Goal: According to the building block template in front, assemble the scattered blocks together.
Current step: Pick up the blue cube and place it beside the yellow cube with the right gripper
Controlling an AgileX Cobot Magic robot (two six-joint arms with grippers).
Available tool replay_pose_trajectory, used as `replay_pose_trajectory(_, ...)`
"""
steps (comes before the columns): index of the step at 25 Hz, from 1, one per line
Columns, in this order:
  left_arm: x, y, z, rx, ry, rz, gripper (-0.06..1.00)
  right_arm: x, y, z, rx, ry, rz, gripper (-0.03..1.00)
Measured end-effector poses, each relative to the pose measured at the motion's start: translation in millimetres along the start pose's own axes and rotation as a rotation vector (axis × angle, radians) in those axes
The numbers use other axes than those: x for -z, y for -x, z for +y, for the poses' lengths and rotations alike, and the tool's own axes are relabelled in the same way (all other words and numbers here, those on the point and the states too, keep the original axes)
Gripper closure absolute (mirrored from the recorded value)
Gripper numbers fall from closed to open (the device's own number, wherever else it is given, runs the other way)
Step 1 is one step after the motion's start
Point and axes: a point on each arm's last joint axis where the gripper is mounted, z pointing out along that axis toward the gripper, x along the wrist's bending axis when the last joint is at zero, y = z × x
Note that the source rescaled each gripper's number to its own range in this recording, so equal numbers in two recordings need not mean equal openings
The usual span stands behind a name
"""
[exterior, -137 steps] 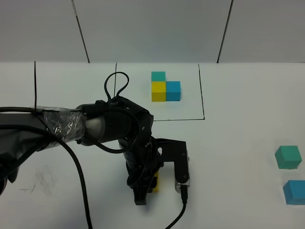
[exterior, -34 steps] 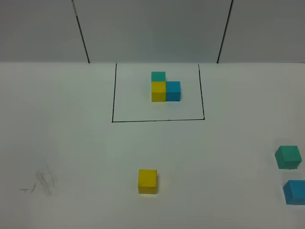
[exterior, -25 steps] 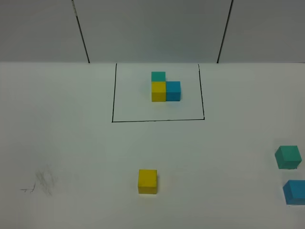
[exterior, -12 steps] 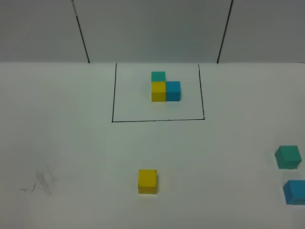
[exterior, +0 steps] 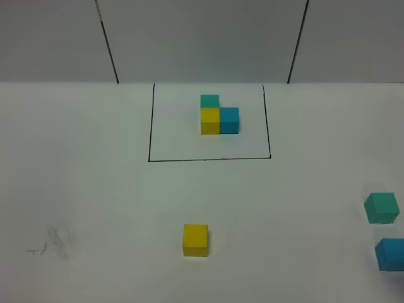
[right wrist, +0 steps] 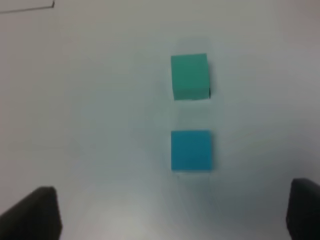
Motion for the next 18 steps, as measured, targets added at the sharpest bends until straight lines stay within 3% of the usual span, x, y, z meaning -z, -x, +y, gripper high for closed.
replay_pose_trajectory(5,0,0,0,0.0,0.0,0.0,0.83,-51,-5,10,0.059,-0.179,-0.015,0.1)
replay_pose_trajectory(18,0,0,0,0.0,0.0,0.0,0.83,-127,-6,10,0.084,-0.343,-0.095,0.11)
